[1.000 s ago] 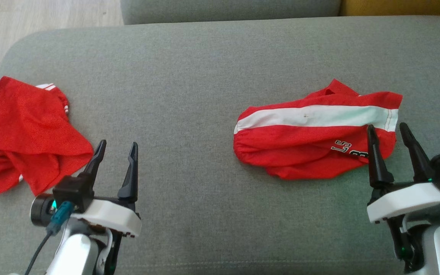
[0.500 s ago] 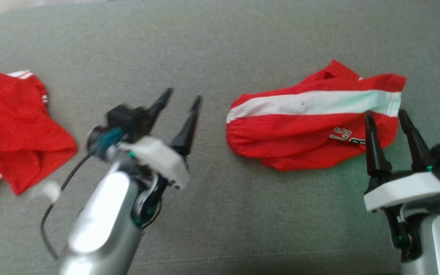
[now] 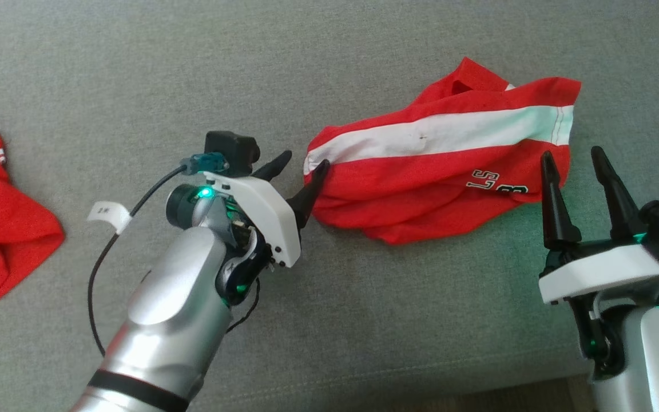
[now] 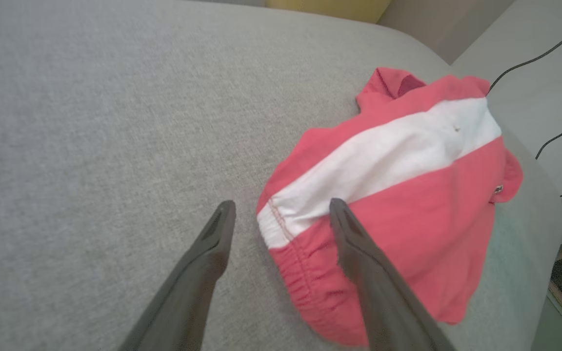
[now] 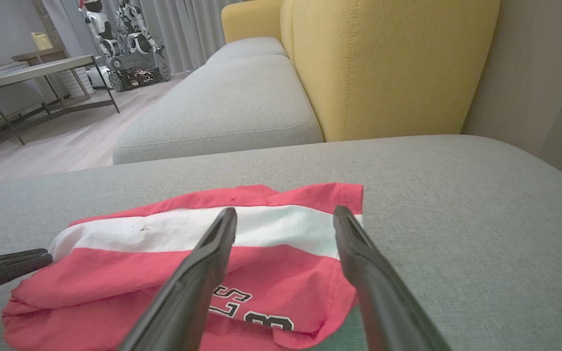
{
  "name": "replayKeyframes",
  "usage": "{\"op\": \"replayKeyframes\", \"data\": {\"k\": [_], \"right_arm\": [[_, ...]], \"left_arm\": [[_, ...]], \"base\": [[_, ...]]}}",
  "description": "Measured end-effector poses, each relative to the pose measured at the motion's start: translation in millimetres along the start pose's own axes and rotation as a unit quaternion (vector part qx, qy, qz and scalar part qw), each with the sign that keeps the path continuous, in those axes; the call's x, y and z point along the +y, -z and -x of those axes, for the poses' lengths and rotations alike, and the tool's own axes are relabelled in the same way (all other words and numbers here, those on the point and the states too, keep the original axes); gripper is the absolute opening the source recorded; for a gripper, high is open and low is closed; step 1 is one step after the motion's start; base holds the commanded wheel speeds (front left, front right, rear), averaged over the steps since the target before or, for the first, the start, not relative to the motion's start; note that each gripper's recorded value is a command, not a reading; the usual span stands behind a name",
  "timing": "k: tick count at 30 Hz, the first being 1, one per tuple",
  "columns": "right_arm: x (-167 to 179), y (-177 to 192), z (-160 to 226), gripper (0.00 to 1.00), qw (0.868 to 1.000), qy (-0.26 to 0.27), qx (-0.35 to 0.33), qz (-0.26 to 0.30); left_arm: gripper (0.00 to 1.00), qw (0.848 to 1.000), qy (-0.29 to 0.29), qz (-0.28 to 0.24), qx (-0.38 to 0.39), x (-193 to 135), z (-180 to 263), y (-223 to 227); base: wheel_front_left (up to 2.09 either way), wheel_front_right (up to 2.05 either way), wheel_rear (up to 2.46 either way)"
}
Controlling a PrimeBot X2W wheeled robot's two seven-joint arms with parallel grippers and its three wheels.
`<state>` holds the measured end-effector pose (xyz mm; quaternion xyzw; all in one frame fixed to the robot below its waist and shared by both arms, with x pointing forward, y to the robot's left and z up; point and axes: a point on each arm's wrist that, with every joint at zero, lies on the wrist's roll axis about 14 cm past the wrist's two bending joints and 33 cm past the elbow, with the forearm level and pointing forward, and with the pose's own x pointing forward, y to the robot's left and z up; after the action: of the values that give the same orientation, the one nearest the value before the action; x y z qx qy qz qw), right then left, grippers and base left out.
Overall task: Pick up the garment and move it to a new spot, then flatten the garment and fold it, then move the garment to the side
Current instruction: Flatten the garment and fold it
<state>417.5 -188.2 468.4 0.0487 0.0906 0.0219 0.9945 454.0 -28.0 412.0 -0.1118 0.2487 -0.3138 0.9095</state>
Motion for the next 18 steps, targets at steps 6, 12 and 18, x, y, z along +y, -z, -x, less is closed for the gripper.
{"op": "replayKeyframes", "data": {"k": [6,12,18], "right_arm": [[-3,3,1,1.00,1.000,0.005,0.003,-0.001],[-5,3,2,1.00,1.000,0.008,0.002,-0.005],[-16,7,1,1.00,1.000,0.024,0.010,-0.006]], "left_arm": [[0.63,0.999,0.008,0.014,0.039,-3,-4,21],[0.00,0.999,0.018,0.011,0.026,-8,-8,15],[0.00,1.000,0.016,0.002,-0.003,-6,-8,1]], "base": [[0.00,0.00,0.00],[0.00,0.00,0.00],[0.00,0.00,0.00]]}}
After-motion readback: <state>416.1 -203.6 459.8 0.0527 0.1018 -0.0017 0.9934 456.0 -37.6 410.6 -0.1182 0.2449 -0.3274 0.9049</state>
